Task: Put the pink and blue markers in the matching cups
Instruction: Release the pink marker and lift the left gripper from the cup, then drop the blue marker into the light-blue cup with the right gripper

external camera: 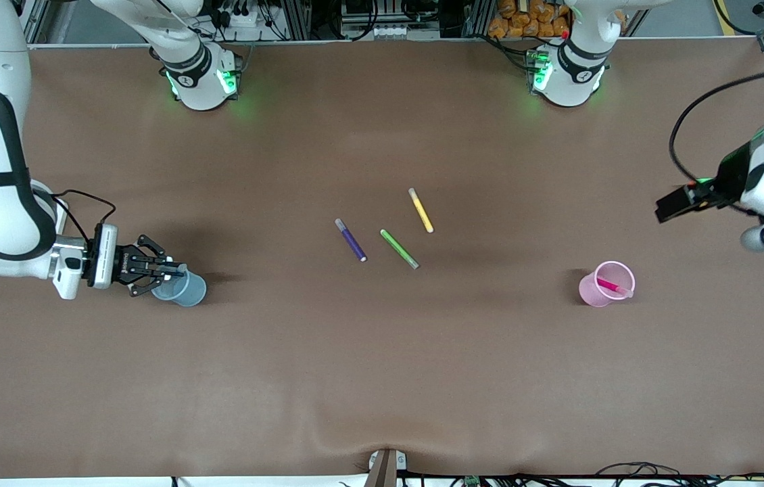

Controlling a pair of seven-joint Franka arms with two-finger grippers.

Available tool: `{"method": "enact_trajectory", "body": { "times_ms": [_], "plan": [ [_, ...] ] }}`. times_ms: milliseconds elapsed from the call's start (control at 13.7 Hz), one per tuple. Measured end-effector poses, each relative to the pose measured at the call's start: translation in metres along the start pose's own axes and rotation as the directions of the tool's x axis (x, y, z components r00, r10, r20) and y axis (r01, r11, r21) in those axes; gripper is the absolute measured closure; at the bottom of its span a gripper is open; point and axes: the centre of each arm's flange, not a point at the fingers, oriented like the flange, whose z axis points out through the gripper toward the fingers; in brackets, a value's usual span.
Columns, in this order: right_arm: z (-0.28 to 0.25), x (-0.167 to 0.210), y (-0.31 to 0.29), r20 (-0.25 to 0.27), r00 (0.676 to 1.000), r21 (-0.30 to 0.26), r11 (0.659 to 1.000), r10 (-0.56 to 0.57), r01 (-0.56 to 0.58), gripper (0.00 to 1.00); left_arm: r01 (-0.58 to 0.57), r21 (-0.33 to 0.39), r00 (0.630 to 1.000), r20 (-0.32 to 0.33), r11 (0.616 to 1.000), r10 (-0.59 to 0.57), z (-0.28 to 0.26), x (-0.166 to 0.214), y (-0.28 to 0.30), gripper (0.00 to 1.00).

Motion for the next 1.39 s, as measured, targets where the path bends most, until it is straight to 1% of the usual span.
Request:
{"method": "enact_trajectory", "body": {
  "times_ms": [146,292,365,511,584,731,1023,1169,1315,1388],
  "plan": [
    [-0.002,0.000,0.001,-0.007,1.000,0.001,1.000,0.001,-0.001,0.56,-0.025,0.006,1.000,0.000,1.000,0.025,-0.011,-0.025,-0.015,0.00],
    [-0.008,0.008,0.006,-0.016,1.000,0.000,1.000,-0.016,0.016,0.32,-0.040,0.014,0.999,-0.001,0.999,0.040,-0.018,-0.050,-0.032,0.00],
    [-0.014,0.015,0.010,-0.019,1.000,-0.004,1.000,-0.020,0.020,0.22,-0.040,0.015,0.999,0.001,0.999,0.040,-0.019,-0.057,-0.040,0.00],
    [-0.026,0.030,0.019,-0.014,0.999,-0.003,1.000,0.031,-0.031,0.00,-0.046,0.015,0.999,0.011,0.999,0.046,-0.016,-0.064,-0.050,0.00],
    [-0.033,0.037,0.023,0.004,0.998,-0.001,0.998,0.066,-0.066,0.00,-0.063,0.015,0.998,0.016,0.998,0.063,-0.013,-0.066,-0.053,0.00],
    [-0.051,0.059,0.028,0.052,0.991,-0.015,0.992,0.126,-0.125,0.00,-0.107,0.014,0.994,0.022,0.994,0.107,-0.010,-0.066,-0.055,0.00],
    [-0.080,0.115,0.027,0.152,0.960,-0.061,0.972,0.233,-0.226,0.00,-0.118,0.010,0.993,0.005,0.993,0.118,-0.003,-0.062,-0.057,0.00],
    [-0.093,0.140,0.022,0.191,0.937,-0.099,0.955,0.293,-0.278,0.00,-0.119,0.008,0.993,-0.007,0.993,0.119,0.003,-0.061,-0.057,0.00],
    [-0.111,0.164,0.014,0.229,0.904,-0.152,0.931,0.361,-0.333,0.00,-0.122,0.008,0.993,-0.010,0.993,0.122,0.007,-0.062,-0.056,0.00],
    [-0.119,0.176,0.008,0.254,0.882,-0.181,0.916,0.396,-0.359,0.00,-0.124,0.008,0.992,-0.009,0.992,0.124,0.008,-0.062,-0.055,0.00]
  ]
}}
